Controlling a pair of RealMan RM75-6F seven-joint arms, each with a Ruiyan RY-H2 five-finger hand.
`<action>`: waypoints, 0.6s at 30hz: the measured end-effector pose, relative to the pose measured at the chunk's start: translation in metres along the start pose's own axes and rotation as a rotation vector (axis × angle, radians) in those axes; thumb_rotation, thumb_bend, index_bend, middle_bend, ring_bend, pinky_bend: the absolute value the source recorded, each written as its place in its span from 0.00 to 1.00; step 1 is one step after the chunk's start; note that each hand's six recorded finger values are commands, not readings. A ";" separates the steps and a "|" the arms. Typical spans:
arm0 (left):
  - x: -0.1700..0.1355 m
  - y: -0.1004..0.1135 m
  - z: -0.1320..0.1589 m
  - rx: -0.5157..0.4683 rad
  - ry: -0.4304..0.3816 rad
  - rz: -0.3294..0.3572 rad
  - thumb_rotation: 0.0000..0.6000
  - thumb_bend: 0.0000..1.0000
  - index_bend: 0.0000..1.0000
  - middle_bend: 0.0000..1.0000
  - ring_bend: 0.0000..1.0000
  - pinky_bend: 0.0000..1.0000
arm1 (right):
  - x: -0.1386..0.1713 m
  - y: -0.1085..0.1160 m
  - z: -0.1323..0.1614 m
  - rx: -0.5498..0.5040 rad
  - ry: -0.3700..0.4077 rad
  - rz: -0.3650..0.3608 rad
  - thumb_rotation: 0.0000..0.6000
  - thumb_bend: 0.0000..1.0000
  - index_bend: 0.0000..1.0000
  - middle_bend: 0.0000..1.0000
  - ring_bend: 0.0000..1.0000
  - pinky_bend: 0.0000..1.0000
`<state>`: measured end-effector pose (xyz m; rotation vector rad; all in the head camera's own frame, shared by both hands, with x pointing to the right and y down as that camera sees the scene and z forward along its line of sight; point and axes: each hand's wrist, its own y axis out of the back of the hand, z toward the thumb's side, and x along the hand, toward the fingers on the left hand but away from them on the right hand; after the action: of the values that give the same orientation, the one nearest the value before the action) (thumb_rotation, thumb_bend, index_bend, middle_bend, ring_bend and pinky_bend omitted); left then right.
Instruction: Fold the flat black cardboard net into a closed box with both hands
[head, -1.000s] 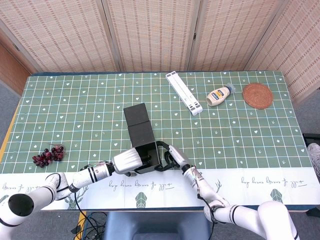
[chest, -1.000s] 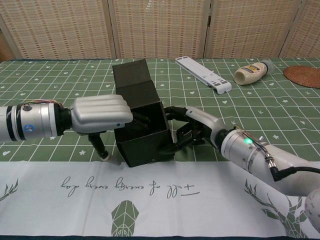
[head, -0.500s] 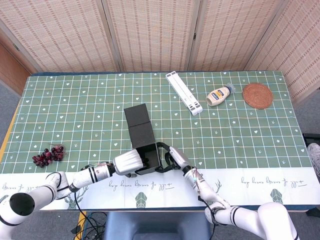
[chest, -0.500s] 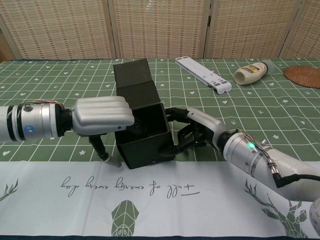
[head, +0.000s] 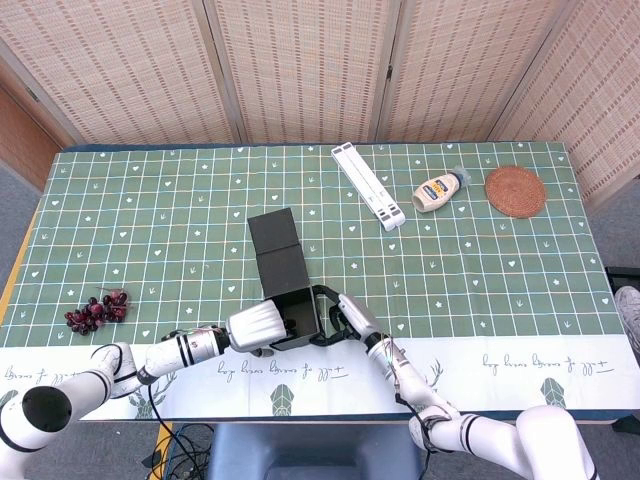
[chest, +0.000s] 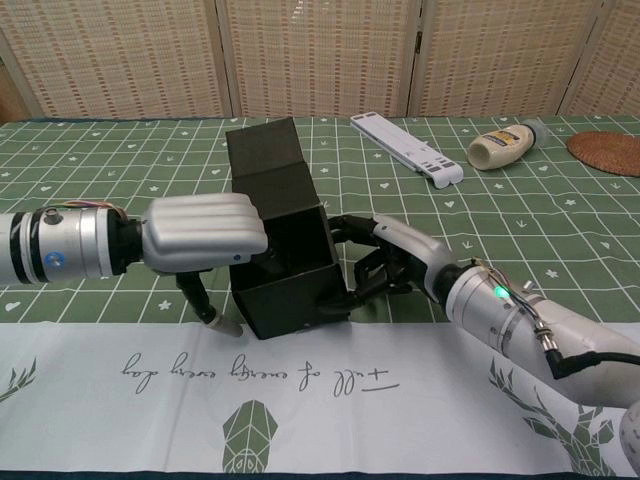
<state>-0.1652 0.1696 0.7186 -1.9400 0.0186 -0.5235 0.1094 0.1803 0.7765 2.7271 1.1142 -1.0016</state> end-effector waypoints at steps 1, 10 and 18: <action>0.000 0.000 0.000 0.002 -0.001 0.000 1.00 0.15 0.61 0.54 0.57 0.81 | 0.000 0.000 0.000 0.001 0.000 0.000 1.00 0.05 0.33 0.45 0.78 1.00; -0.001 0.000 0.002 0.006 -0.009 0.003 1.00 0.15 0.65 0.58 0.61 0.81 | 0.001 0.000 0.001 0.001 0.004 -0.005 1.00 0.05 0.33 0.45 0.78 1.00; -0.001 0.001 0.003 0.008 -0.013 0.006 1.00 0.15 0.65 0.59 0.65 0.81 | 0.002 0.000 0.001 -0.002 0.005 -0.008 1.00 0.05 0.33 0.45 0.78 1.00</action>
<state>-0.1644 0.1725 0.7167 -1.9351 0.0140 -0.5068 0.1099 0.1816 0.7751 2.7273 1.1272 -0.9956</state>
